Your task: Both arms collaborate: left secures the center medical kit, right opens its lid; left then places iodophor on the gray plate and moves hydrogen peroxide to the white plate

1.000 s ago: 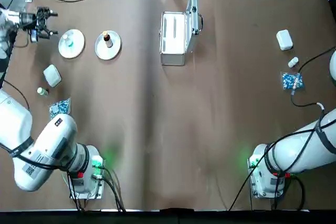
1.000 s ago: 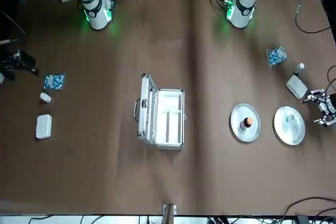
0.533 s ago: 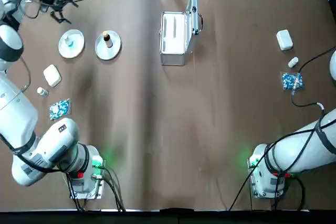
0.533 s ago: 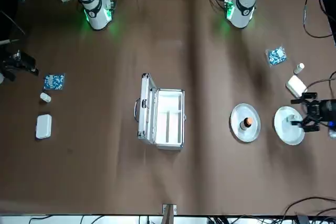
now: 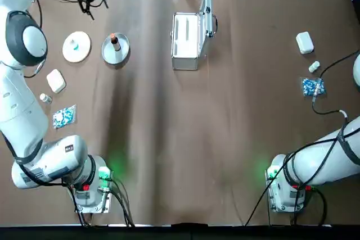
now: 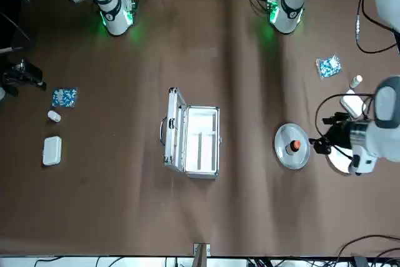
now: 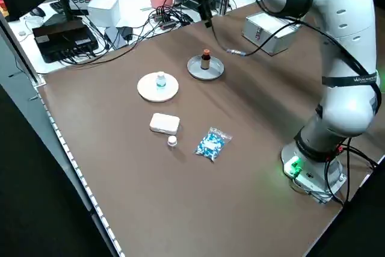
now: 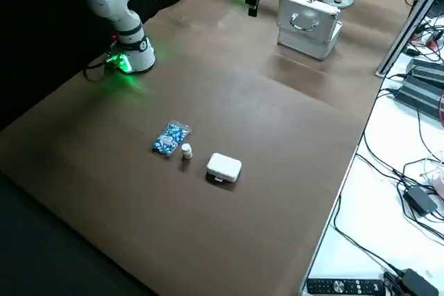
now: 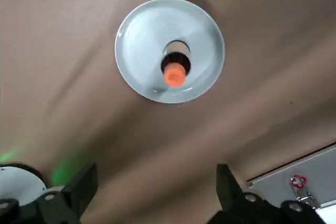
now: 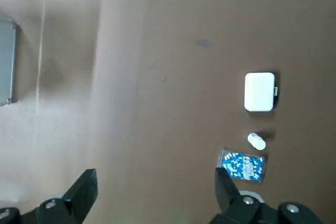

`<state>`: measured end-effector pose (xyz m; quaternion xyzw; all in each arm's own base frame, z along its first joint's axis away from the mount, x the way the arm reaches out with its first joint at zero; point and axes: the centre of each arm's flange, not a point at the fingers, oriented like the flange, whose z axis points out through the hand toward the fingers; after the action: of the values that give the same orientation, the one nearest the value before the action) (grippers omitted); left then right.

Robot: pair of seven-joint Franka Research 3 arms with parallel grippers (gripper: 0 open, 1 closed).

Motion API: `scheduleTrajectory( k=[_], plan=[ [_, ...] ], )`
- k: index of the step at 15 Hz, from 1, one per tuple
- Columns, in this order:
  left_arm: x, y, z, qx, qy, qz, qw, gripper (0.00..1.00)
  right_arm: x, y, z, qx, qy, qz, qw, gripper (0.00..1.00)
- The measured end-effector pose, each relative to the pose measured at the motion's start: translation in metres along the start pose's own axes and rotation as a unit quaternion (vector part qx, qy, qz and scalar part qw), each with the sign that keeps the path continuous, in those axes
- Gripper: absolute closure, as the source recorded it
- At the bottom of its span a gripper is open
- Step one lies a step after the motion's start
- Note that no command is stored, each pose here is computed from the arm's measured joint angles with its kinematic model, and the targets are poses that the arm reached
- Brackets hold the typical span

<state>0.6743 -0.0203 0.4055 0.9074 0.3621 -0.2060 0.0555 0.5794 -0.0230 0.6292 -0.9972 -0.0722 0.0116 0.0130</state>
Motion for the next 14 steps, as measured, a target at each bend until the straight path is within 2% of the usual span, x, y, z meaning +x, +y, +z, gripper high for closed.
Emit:
scheduleTrajectory(
  k=[2, 3, 4, 10, 14],
  plan=[
    [-0.039, 0.025, -0.010, 0.023, 0.042, 0.010, 0.999, 0.00, 0.000, 0.000, 0.000, 0.000, 0.001, 0.000, 1.000, 0.01],
    [-0.069, 0.040, -0.020, 0.038, 0.079, 0.026, 0.996, 0.00, 0.000, 0.000, 0.000, 0.000, 0.002, 0.001, 1.000, 0.01],
    [-0.076, 0.043, -0.024, 0.040, 0.091, 0.031, 0.995, 0.00, 0.000, 0.001, 0.000, 0.000, 0.002, 0.001, 1.000, 0.01],
    [-0.060, 0.029, -0.036, 0.033, 0.106, 0.041, 0.993, 0.00, 0.000, 0.001, -0.001, -0.001, 0.003, 0.002, 1.000, 0.01],
    [-0.065, 0.031, -0.042, 0.032, 0.111, 0.072, 0.991, 0.00, 0.001, 0.001, -0.001, -0.001, 0.003, 0.001, 1.000, 0.01]
  ],
)
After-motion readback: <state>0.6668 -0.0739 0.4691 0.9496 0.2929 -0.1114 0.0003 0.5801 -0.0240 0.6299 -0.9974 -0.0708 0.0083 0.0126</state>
